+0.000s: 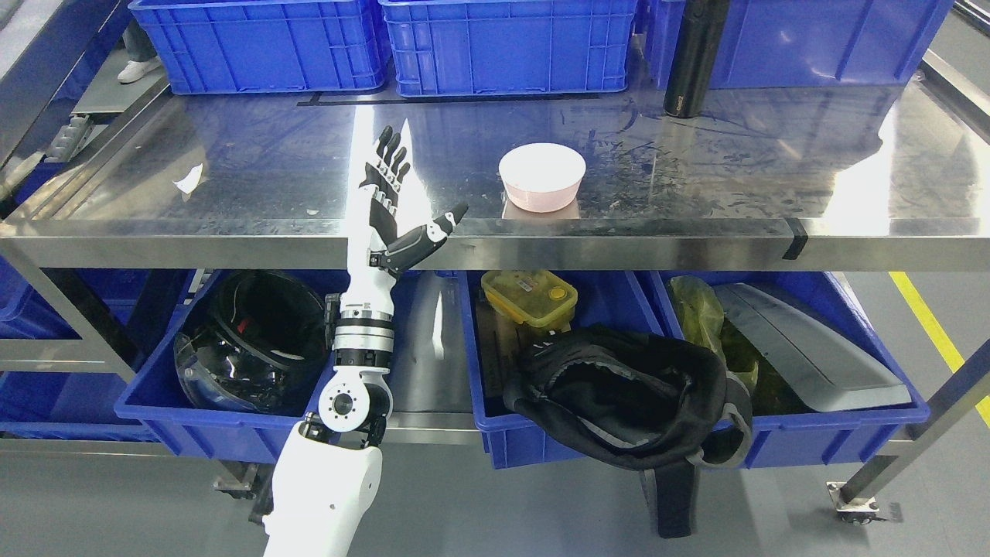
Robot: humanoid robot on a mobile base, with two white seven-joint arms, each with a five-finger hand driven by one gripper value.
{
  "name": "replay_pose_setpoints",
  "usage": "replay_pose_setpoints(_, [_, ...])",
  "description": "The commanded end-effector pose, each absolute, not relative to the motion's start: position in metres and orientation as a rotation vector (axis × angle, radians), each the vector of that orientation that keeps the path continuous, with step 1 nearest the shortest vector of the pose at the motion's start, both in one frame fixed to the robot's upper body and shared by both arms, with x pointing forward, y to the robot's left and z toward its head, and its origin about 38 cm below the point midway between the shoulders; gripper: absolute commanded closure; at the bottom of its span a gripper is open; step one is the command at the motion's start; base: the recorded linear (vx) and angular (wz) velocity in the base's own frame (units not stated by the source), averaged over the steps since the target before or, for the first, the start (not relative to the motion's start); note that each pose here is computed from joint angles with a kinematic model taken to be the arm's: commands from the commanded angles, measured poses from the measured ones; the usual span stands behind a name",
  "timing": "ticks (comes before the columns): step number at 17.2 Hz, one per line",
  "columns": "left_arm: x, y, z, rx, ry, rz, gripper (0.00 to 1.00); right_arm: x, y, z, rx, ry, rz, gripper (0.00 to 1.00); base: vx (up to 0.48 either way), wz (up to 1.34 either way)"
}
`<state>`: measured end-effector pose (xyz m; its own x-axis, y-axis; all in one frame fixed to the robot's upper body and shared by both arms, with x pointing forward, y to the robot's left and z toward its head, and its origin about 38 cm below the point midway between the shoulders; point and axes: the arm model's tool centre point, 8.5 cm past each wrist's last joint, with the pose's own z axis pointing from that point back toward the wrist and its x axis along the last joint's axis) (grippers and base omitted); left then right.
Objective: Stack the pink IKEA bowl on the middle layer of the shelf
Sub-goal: 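Reach the left hand toward the small pink bowl on the steel shelf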
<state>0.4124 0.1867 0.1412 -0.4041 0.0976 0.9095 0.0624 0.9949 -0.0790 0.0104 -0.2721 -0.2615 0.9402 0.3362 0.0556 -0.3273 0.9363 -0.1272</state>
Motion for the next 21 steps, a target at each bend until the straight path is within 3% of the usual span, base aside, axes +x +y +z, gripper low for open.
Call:
replay_pose_setpoints(1, [0.414,0.195,0.145,-0.111,-1.989,-0.005,0.0,0.006,-0.282,-0.261,-0.132,-0.076,0.34,0.0,0.0,0.0])
replay_pose_setpoints(4, [0.424,0.188,0.165,-0.184,-2.033,-0.171,0.0,0.006,-0.282,-0.261,-0.132,-0.076,0.34,0.0,0.0,0.0])
replay_pose_setpoints(8, [0.473,0.211,0.247,0.121,-2.089,-0.455,0.0,0.006,-0.282,-0.261,-0.132,-0.076,0.34,0.0,0.0,0.0])
replay_pose_setpoints(16, [0.502,0.102,0.299,0.763,-1.537,-1.536,0.02,0.006,-0.282,-0.261,-0.132,-0.076,0.34,0.0,0.0,0.0])
replay_pose_setpoints(21, [0.51,0.083,0.265,0.902,-1.276,-1.75,0.01,0.006,-0.282,-0.261,-0.132,-0.076,0.34,0.0,0.0,0.0])
